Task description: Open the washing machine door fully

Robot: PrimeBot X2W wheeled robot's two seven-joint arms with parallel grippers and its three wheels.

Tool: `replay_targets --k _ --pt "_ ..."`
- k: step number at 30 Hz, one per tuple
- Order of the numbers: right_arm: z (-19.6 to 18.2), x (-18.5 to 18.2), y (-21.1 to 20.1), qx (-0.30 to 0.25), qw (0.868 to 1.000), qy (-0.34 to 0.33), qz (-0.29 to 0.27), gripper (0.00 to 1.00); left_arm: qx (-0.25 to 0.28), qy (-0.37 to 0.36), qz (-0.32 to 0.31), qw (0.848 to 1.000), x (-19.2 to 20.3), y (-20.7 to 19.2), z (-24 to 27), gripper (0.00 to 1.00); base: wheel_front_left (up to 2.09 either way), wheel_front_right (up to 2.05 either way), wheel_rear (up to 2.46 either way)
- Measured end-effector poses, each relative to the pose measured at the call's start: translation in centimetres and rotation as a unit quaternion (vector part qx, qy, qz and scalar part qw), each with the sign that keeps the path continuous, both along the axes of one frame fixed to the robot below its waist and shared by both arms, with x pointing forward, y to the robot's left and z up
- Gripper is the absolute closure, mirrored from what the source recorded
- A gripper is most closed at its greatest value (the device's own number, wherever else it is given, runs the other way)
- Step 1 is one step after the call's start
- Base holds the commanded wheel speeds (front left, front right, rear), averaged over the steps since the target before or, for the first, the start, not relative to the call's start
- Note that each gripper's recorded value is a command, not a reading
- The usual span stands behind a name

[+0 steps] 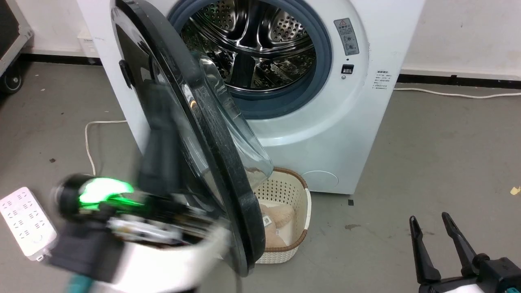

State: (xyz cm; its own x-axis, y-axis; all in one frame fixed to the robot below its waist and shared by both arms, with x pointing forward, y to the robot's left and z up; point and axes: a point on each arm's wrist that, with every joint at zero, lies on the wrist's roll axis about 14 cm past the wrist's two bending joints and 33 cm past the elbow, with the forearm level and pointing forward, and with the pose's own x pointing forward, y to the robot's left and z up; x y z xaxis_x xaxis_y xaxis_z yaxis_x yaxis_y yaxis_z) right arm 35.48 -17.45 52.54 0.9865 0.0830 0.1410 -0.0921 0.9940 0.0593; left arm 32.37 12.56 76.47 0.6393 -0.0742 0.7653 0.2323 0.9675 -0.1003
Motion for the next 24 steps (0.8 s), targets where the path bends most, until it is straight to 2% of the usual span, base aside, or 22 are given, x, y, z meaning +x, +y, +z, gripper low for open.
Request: replay_targets --k 4,7,10,13,17,24 --pt "-0.4 0.1 -0.2 0.001 1.000 0.006 -0.002 0.00 0.038 0.040 -0.073 0.996 0.1 -4.9 -1.6 1.00 0.00 0.00 0.00" --pt "-0.7 0.2 -0.2 0.001 1.000 0.012 -0.003 0.00 0.058 0.099 -0.125 0.985 0.5 -8.2 -4.7 1.00 0.00 0.00 0.00" --pt "-1.0 0.3 -0.2 0.002 1.000 0.016 -0.003 0.00 0.077 0.174 -0.173 0.966 0.4 -11.2 -9.0 1.00 0.00 0.00 0.00" --pt "-1.4 0.4 -0.3 0.005 1.000 0.021 -0.004 0.00 0.086 0.255 -0.205 0.941 0.2 -13.2 -13.8 1.00 0.00 0.00 0.00" --pt "-1.9 0.5 -0.3 0.005 1.000 0.030 -0.004 0.00 0.096 0.325 -0.203 0.919 0.7 -13.6 -18.3 1.00 0.00 0.00 0.00" --pt "-2.6 0.8 0.4 0.009 0.999 0.040 0.005 0.00 0.093 0.376 -0.144 0.911 3.2 -10.9 -22.4 1.00 0.00 0.00 0.00"
